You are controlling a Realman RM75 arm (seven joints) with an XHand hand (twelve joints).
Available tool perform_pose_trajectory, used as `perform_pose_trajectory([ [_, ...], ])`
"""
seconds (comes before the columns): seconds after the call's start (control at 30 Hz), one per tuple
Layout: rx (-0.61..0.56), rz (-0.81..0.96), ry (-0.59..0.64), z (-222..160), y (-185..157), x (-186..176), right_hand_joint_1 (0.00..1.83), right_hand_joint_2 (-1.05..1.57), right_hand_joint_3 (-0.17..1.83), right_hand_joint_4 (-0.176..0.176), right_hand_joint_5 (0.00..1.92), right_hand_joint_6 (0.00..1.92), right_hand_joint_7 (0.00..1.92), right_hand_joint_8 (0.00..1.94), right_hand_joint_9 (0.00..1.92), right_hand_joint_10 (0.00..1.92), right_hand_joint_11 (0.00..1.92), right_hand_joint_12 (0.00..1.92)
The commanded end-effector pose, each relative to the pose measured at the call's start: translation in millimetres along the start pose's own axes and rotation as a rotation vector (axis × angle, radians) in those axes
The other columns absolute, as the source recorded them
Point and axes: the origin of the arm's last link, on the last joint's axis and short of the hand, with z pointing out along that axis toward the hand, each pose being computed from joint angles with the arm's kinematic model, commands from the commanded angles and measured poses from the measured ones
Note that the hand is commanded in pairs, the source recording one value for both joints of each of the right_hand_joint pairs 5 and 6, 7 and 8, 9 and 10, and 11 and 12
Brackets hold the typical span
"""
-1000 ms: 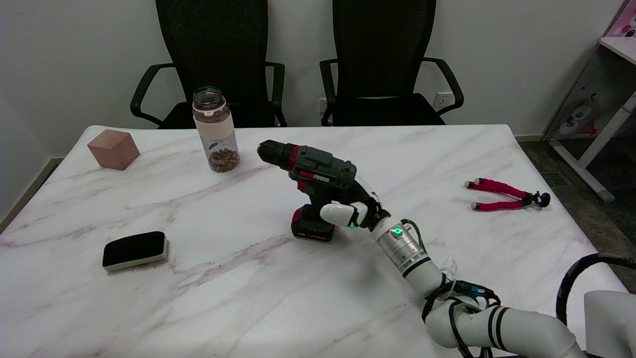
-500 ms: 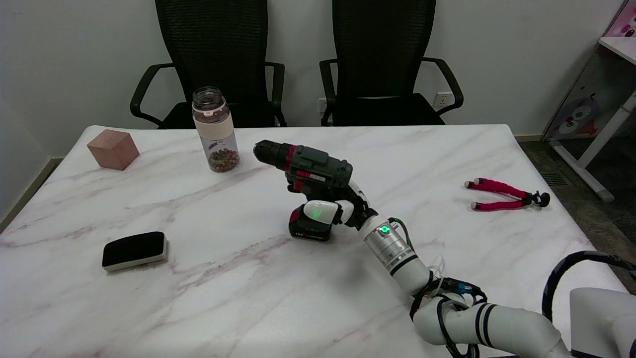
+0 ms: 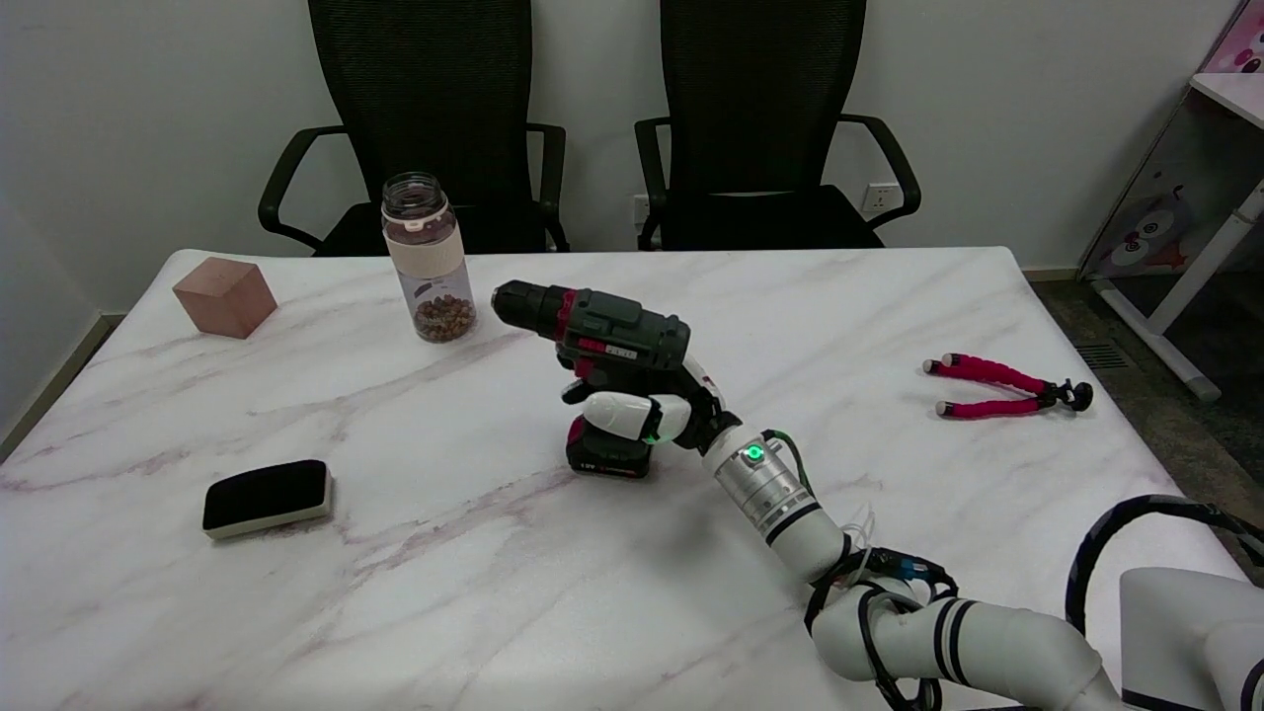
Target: Pick up the power screwdriver.
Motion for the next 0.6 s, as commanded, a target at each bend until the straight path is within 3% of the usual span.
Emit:
perform_pose_trajectory([
  [0.03, -0.008, -0.012, 0.014, 2.4, 1.6, 5.5, 0.9, 0.06, 0.61, 0.058, 0.64, 0.64, 0.64, 0.64, 0.58, 0.58, 1.04, 1.04],
  [0.27, -0.011, -0.018, 0.02, 2.4, 1.9, 8.9, 0.9, 0.07, 0.62, 0.053, 0.65, 0.65, 0.65, 0.65, 0.71, 0.71, 1.27, 1.27],
  [0.47, -0.011, -0.024, 0.026, 2.5, 1.7, 12.3, 0.9, 0.12, 0.62, 0.041, 0.66, 0.66, 0.66, 0.66, 1.21, 1.21, 1.39, 1.39],
  [0.6, -0.012, -0.028, 0.03, 2.3, 1.6, 14.7, 0.9, 0.19, 0.62, 0.04, 0.68, 0.68, 0.68, 0.68, 1.43, 1.43, 1.41, 1.41],
])
